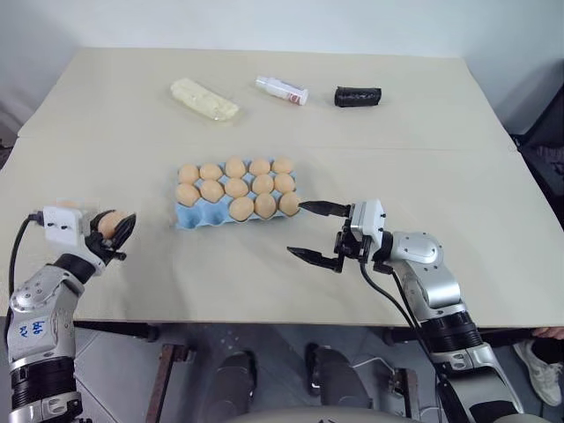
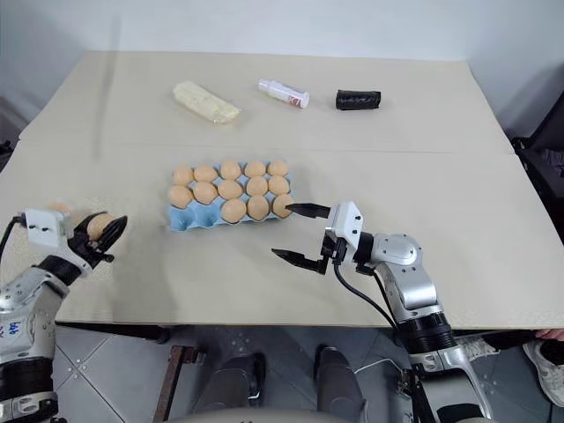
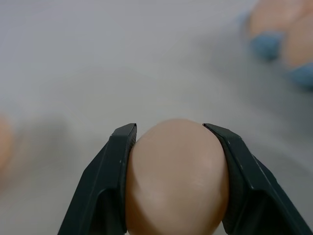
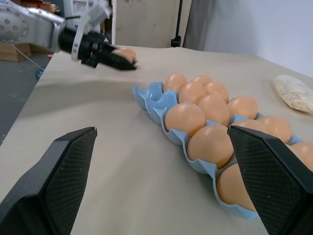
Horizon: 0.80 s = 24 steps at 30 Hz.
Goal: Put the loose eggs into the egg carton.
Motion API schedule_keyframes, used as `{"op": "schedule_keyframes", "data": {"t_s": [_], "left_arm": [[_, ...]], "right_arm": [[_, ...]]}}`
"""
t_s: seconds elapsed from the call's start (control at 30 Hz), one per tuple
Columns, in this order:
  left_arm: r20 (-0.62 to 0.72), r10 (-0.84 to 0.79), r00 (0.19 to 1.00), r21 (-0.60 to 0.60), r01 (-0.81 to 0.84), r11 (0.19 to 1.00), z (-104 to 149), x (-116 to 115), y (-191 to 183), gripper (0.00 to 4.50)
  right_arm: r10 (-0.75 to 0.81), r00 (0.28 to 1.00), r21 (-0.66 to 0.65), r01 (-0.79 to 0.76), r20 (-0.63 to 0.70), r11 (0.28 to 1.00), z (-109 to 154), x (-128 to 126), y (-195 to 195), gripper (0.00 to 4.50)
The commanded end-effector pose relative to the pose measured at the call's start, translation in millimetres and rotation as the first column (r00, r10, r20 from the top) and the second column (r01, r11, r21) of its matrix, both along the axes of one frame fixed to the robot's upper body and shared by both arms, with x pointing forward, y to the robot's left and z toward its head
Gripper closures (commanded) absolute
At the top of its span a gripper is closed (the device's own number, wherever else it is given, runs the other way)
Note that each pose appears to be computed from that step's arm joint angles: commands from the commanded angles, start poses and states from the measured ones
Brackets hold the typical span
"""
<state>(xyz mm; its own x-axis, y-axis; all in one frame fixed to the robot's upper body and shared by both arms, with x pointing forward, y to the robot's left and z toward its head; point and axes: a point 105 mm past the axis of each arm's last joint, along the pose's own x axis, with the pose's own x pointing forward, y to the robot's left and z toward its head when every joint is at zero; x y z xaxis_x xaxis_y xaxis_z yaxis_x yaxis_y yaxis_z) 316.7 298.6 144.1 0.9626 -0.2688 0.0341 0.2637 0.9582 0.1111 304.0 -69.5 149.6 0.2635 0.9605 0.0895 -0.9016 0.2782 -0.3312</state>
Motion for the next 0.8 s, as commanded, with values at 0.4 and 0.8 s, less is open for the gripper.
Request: {"op": "schedule_keyframes", "data": {"t_s": [0.4, 0.8], "left_arm": [[-0.019, -0.566, 0.824, 0.132, 0.564, 0.815, 16.9, 18.9, -121.5, 2.66], [0.015, -0.492, 0.871, 0.168, 0.482, 0.86, 15.5, 24.8, -106.2, 0.01]], "right_arm": [[-0.075, 0.996, 0.019, 0.075, 0.057, 0.997, 15.0, 2.3, -11.9, 0.0], [-0.082, 0.995, 0.029, 0.081, 0.057, 0.996, 16.9, -3.0, -9.7, 0.0]]}}
